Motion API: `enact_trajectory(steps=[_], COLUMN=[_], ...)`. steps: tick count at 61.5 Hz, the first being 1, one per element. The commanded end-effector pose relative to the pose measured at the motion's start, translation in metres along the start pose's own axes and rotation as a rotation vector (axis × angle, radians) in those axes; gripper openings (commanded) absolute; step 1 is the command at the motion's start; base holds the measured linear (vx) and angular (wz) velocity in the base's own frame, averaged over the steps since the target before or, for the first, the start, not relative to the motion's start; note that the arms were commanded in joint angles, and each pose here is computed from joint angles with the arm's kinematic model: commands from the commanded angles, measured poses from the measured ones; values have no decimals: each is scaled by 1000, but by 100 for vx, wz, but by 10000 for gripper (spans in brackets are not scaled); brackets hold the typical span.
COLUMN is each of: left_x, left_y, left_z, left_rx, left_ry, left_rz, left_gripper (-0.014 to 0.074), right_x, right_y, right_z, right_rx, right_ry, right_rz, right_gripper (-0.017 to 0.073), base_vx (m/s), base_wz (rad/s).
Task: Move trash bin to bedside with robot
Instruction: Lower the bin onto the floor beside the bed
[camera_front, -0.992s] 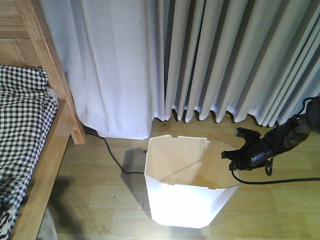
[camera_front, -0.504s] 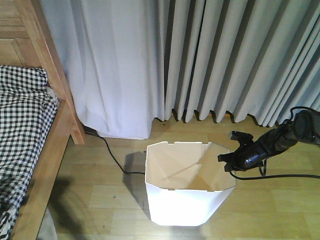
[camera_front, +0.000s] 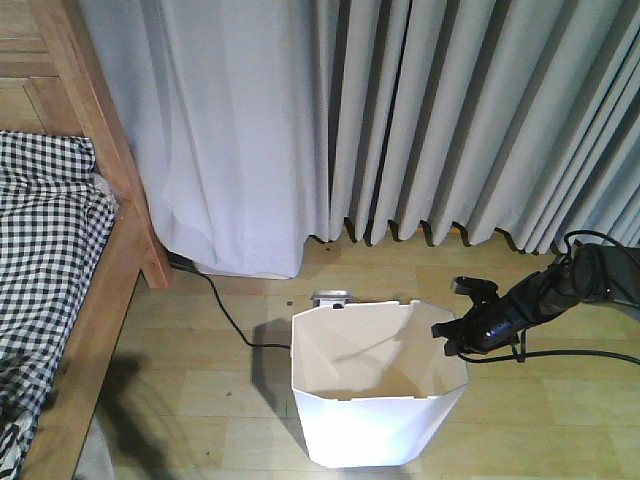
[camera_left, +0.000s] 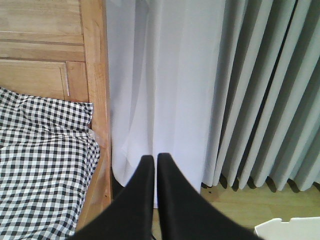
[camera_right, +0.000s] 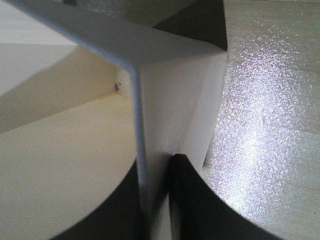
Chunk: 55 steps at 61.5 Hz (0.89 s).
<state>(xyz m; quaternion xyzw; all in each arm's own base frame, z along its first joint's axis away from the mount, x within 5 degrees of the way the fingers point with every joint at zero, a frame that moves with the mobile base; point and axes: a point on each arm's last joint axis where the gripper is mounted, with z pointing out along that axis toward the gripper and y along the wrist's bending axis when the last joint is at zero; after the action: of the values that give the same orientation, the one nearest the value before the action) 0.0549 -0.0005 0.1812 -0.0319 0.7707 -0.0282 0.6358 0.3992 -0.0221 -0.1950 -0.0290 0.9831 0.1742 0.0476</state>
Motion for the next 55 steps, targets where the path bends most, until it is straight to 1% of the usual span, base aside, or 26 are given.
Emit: enact_trajectory(steps=[1,10,26,36,47,55], left_x=[-3,-3,-3,-3,-3,-3], left_y=[0,0,0,0,0,0], left_z=[0,0,0,0,0,0], left_rx=[4,4,4,4,4,4], left_ry=[-72,-72,-72,-72,-72,-72], left_rz=[-9,-9,-9,-9,-9,-9], left_gripper=[-6,-6,-6,-6,-6,-6], right_x=[-32,-31,-32,-33,-33,-33], right_y=[16,14,10,7,6,6], right_z=[-31,-25,-18,-16,-16,-16], right_rx=[-108,-113,-99,-67,-55,-56], right_ry=[-56,-52,-44,-62,-68,-67], right_rz=[18,13,-23,-26,-30,-29], right_gripper=[48,53,76,99,145,202], base_vx=[0,0,0,0,0,0], base_wz=[0,0,0,0,0,0])
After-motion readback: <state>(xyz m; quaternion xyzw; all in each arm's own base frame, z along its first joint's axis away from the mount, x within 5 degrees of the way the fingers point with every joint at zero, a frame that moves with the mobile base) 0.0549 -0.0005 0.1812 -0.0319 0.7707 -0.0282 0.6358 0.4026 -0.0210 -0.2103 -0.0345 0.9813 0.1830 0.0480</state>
